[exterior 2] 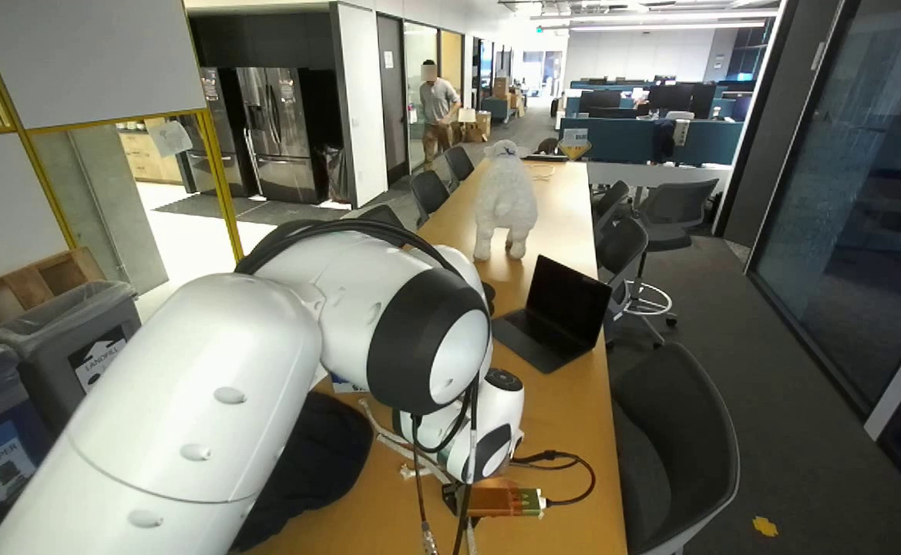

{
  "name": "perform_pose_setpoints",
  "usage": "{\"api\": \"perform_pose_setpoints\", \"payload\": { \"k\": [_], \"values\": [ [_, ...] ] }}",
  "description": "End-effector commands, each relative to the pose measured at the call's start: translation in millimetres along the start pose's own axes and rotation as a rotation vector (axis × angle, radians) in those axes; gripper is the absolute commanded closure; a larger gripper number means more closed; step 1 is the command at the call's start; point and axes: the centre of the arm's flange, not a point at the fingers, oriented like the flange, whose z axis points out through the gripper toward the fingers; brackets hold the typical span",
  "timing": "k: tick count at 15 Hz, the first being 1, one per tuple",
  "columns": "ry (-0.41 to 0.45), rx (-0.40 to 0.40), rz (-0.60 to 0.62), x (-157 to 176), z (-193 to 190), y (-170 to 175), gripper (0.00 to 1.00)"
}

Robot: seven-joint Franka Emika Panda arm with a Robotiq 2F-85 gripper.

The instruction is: Put the ropes in the box

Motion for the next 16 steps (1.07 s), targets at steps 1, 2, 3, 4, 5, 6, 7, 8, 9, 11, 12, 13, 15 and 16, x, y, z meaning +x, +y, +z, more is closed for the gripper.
{"api": "perform_pose_setpoints", "payload": {
  "k": [1,2,3,4,5,6,7,8,9,11,12,13,15,16],
  "values": [
    [-0.007,-0.018,-0.017,18.9,-41.2,-33.4,0.87],
    [0.003,-0.040,-0.019,32.5,-57.8,-43.1,0.87],
    [0.020,-0.058,-0.014,46.1,-73.9,-52.7,0.87],
    [0.042,-0.079,-0.007,59.7,-89.1,-61.2,0.87],
    [0.063,-0.096,-0.003,72.8,-106.4,-71.3,0.87],
    [0.083,-0.112,-0.005,86.2,-125.6,-83.2,0.87],
    [0.100,-0.116,-0.011,98.5,-147.2,-94.4,0.87],
    [0.112,-0.124,-0.019,109.3,-168.5,-105.7,0.87],
    [0.117,-0.128,-0.026,119.6,-191.1,-116.1,0.87],
    [0.129,-0.143,-0.017,137.7,-237.1,-132.8,0.87],
    [0.135,-0.144,-0.010,145.9,-261.1,-140.9,0.87],
    [0.142,-0.161,0.010,153.0,-285.0,-148.0,0.87],
    [0.170,-0.194,0.052,165.1,-336.3,-163.2,0.87],
    [0.189,-0.214,0.078,170.8,-361.9,-170.3,0.87]
  ]
}}
